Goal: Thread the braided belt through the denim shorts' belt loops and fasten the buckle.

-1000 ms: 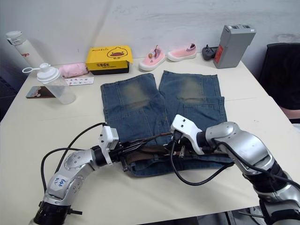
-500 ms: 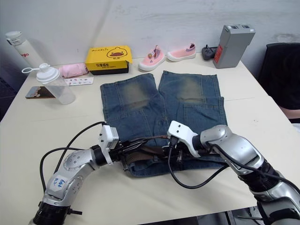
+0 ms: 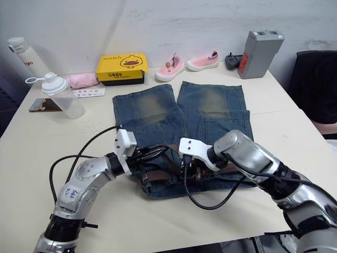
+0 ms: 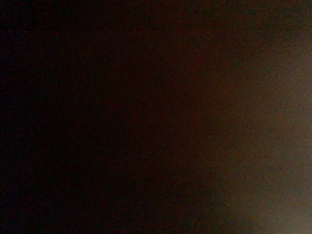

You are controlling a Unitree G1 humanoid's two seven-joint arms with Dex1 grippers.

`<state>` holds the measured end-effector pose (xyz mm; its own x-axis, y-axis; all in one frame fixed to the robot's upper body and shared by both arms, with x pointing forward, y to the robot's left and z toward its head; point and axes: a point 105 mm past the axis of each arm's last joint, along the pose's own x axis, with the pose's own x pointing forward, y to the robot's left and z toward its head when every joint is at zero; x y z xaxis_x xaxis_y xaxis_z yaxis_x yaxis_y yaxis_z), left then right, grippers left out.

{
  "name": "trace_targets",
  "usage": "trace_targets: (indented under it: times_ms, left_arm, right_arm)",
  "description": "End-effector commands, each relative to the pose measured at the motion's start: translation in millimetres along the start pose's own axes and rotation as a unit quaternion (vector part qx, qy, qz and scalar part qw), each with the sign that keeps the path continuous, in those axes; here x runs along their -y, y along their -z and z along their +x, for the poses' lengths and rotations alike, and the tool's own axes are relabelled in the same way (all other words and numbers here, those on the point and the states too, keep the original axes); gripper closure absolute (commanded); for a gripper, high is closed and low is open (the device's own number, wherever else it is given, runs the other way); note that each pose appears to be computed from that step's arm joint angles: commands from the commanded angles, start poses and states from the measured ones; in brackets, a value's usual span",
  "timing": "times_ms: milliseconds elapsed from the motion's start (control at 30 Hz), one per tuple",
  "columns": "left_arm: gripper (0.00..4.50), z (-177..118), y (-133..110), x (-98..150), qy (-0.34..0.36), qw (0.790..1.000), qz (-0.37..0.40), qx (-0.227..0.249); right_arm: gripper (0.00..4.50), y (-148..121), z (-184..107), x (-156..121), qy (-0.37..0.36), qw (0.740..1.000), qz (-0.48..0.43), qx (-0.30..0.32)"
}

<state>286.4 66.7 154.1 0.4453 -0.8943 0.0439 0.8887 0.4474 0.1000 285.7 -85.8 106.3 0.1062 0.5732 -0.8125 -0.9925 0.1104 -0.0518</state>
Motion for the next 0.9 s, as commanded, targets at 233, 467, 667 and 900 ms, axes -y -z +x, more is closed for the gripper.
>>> trace_targets:
  times_ms: [233, 467, 667, 900]
  left_arm:
    - [4.43, 35, -55, 5, 0.111, 0.989, 0.065, 0.079]
    - [4.43, 63, -96, 6, 0.185, 0.970, 0.104, 0.119]
    - [4.43, 91, -134, 23, 0.242, 0.946, 0.126, 0.174]
    - [4.43, 117, -153, 38, 0.279, 0.927, 0.142, 0.205]
  right_arm:
    - [4.45, 42, 61, -30, -0.086, 0.990, 0.000, -0.107]
    - [4.45, 48, 72, -38, -0.106, 0.985, -0.026, -0.132]
    - [4.45, 46, 77, -45, -0.126, 0.983, -0.031, -0.130]
    - [4.45, 48, 76, -49, -0.137, 0.980, -0.049, -0.136]
